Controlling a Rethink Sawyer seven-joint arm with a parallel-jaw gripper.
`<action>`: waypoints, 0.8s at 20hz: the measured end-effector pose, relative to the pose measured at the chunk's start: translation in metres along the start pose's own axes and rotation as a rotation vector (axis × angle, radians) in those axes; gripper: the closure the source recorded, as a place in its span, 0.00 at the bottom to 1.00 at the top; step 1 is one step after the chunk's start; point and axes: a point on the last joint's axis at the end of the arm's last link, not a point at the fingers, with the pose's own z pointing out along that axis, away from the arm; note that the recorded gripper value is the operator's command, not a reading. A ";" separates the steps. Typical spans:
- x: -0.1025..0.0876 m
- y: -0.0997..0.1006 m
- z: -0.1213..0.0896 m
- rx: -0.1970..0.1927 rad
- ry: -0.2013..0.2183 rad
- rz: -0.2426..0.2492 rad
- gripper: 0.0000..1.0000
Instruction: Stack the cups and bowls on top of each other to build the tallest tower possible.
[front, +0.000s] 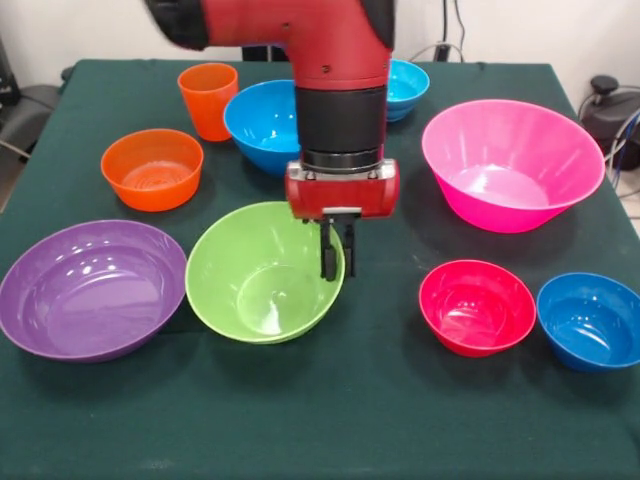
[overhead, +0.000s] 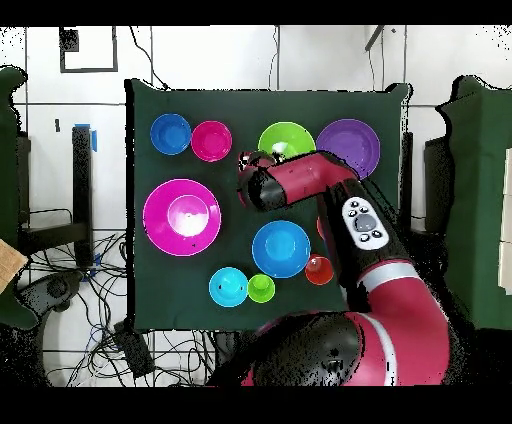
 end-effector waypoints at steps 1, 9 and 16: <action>-0.004 -0.002 -0.001 -0.008 0.019 0.029 1.00; -0.062 -0.021 0.001 -0.103 0.169 0.202 1.00; -0.093 -0.026 0.011 -0.152 0.144 0.219 1.00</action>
